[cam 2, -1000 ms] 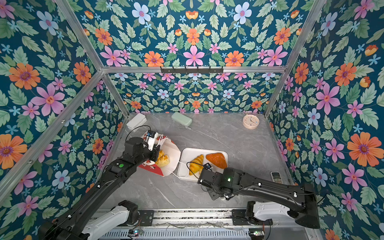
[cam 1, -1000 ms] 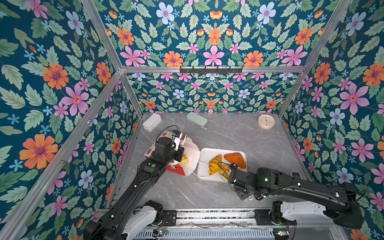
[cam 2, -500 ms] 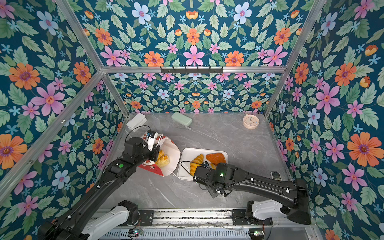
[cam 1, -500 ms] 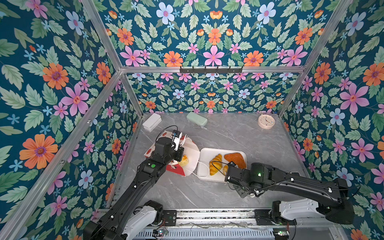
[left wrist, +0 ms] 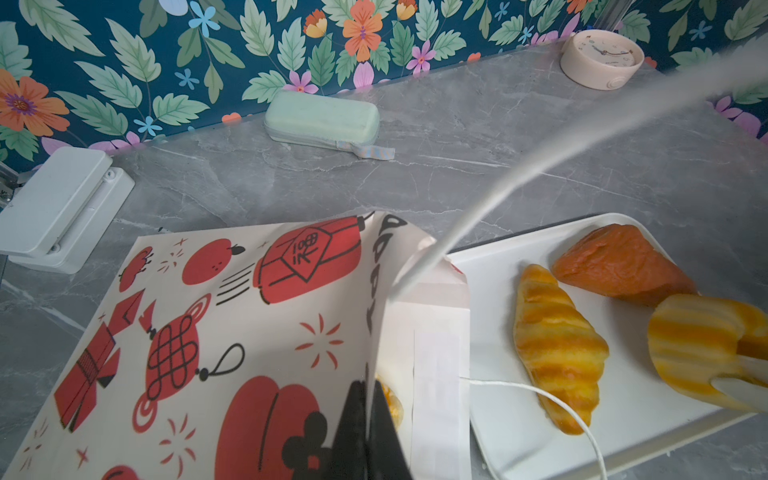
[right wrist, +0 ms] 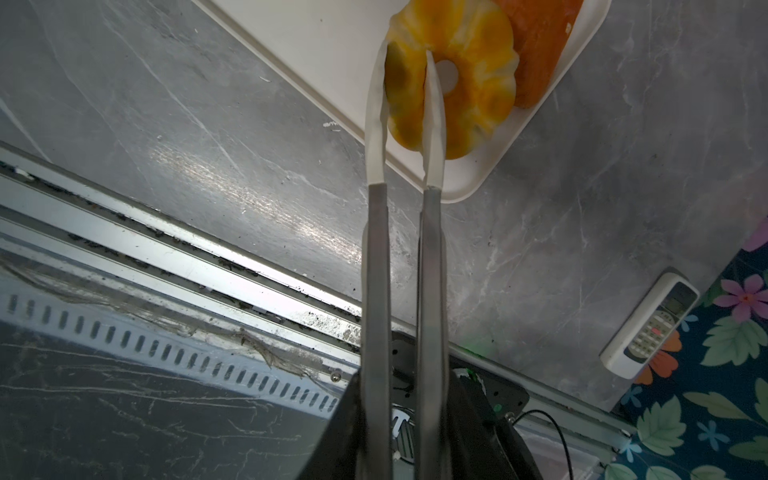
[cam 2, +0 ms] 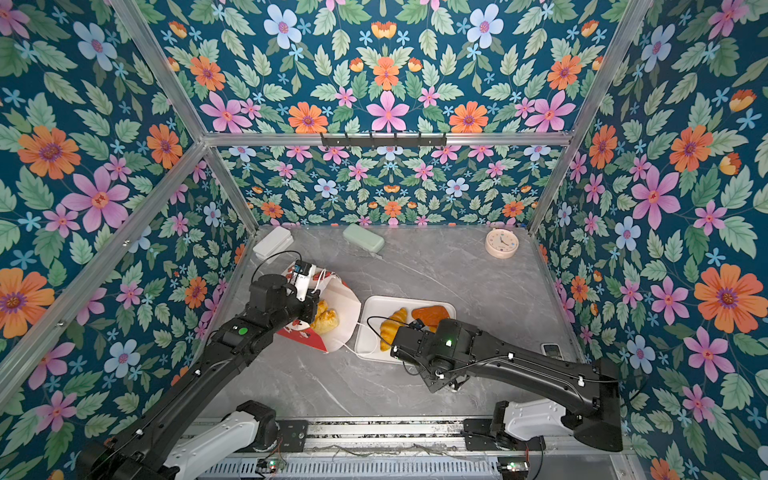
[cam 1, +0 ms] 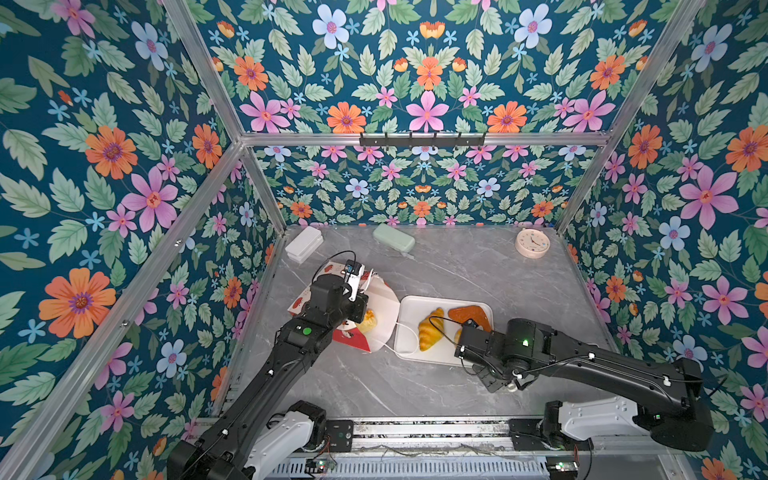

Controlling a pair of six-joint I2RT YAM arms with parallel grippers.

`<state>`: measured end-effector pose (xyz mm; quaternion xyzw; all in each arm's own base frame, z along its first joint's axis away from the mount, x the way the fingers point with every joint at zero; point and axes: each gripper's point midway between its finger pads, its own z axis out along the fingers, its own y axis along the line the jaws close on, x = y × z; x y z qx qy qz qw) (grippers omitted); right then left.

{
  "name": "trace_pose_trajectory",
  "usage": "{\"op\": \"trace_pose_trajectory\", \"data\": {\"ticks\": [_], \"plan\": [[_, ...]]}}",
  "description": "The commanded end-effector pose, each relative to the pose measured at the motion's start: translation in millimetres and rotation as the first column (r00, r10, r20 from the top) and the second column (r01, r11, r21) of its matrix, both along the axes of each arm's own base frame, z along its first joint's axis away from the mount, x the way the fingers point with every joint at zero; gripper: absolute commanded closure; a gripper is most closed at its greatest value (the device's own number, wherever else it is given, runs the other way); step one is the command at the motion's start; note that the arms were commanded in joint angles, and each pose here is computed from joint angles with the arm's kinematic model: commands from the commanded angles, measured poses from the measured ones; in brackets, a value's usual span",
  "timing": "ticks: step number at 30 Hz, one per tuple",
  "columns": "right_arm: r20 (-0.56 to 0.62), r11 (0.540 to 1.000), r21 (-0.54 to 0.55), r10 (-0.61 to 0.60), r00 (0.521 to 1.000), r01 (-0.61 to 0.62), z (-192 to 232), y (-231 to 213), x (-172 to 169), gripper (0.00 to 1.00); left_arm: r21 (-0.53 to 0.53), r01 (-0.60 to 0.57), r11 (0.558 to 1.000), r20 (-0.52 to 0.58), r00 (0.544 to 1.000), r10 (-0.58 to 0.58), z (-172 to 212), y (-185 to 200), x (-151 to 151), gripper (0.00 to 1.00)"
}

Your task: Take the fake bread out of the paper bag

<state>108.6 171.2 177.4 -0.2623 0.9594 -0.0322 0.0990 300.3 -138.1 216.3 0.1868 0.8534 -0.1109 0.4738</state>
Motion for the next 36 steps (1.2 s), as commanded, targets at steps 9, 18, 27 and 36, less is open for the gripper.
{"op": "trace_pose_trajectory", "data": {"ticks": [9,18,27,36], "plan": [[-0.058,0.994,0.111,0.001,0.998,0.005,-12.7,17.0,2.3,0.8,-0.006,-0.002,1.0,0.005,1.0,0.002,1.2,-0.7,2.0,1.0],[-0.019,0.993,0.118,-0.026,0.999,0.028,-8.8,13.1,9.7,0.64,-0.002,0.001,1.0,0.001,1.0,-0.001,-0.2,-1.2,2.3,1.0],[0.055,0.988,0.149,-0.058,0.997,0.049,5.0,3.9,16.5,0.61,-0.002,0.001,1.0,0.0,1.0,-0.001,-0.6,-1.6,2.6,1.0],[0.206,0.911,0.405,-0.007,0.979,-0.079,47.5,38.7,31.1,0.62,0.001,0.002,1.0,0.008,1.0,-0.002,2.0,-1.5,3.9,1.0]]}}
